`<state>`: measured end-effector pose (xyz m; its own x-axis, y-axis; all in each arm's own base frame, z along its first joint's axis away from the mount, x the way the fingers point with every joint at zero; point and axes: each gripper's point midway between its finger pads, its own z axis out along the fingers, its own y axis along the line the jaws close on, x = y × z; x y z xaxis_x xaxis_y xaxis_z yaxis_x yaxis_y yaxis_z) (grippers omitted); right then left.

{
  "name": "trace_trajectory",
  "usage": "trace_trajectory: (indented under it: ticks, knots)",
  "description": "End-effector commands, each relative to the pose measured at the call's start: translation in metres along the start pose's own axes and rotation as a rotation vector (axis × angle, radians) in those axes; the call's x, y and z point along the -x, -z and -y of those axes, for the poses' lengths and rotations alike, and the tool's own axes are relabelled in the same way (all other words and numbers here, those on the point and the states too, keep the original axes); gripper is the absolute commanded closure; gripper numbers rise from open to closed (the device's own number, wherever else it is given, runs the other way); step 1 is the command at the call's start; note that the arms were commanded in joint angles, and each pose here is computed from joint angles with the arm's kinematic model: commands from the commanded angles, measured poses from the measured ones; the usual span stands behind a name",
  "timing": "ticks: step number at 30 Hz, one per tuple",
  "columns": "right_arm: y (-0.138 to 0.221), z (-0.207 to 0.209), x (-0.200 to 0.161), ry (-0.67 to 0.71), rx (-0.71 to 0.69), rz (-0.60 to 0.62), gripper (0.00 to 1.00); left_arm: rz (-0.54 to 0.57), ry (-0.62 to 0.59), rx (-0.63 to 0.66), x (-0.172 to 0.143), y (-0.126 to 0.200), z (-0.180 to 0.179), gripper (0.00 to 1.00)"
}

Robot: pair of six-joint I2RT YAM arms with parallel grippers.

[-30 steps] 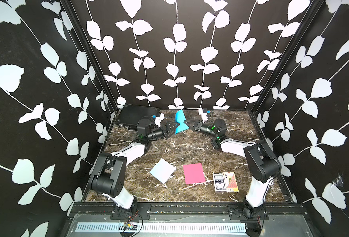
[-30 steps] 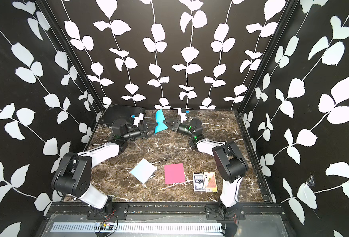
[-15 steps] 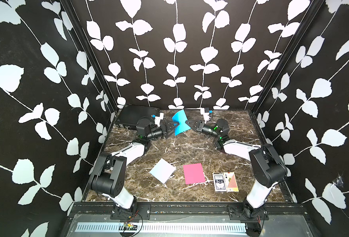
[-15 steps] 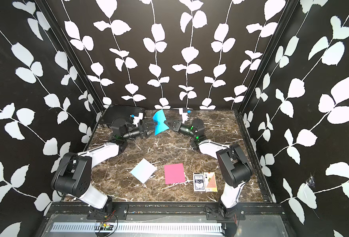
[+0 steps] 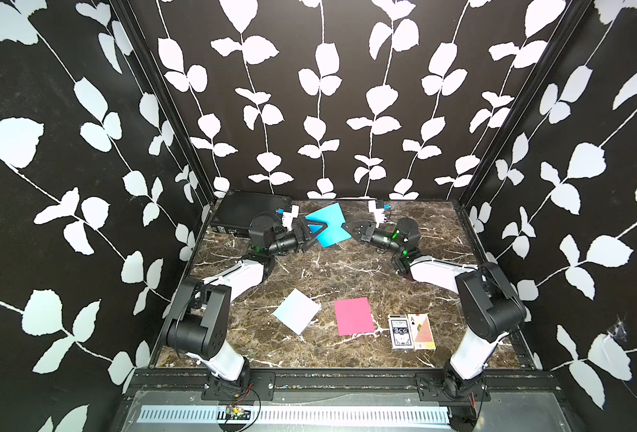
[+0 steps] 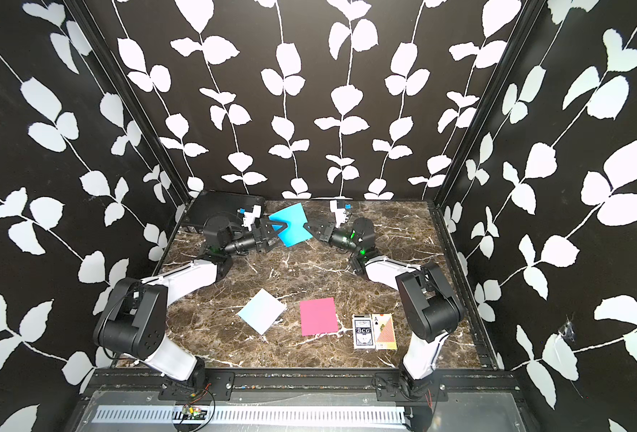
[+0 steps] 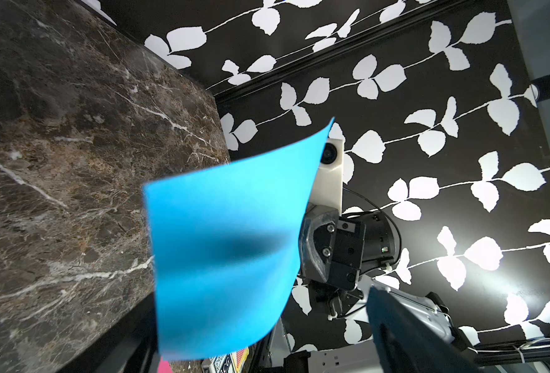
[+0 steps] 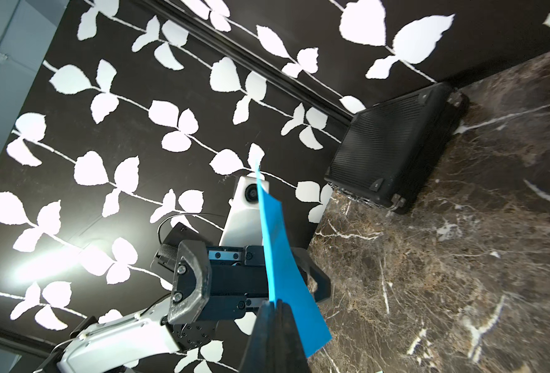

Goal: Fold the square paper along the opposite sides
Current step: Pick up the paper from the center of the board.

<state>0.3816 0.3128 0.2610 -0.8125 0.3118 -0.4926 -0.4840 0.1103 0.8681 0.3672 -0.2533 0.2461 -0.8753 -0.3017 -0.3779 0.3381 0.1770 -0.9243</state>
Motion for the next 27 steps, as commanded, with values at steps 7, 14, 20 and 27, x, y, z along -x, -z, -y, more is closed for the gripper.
trace_trajectory:
  ticks: [7,14,20,27]
  knots:
    - [0.005,-0.011,-0.002,0.032,0.022,-0.008,1.00,0.000,-0.067,-0.036,0.000,0.001,0.013,0.14]
    - [0.014,-0.004,0.002,0.030,-0.053,-0.018,1.00,0.001,-0.077,-0.035,0.000,0.003,0.015,0.27]
    - [0.017,-0.016,0.010,0.060,-0.072,-0.044,1.00,0.002,-0.083,-0.024,-0.001,0.003,0.013,0.27]
    - [0.016,-0.020,0.006,0.041,-0.060,-0.058,1.00,-0.001,-0.080,-0.026,0.001,0.002,0.013,0.31]
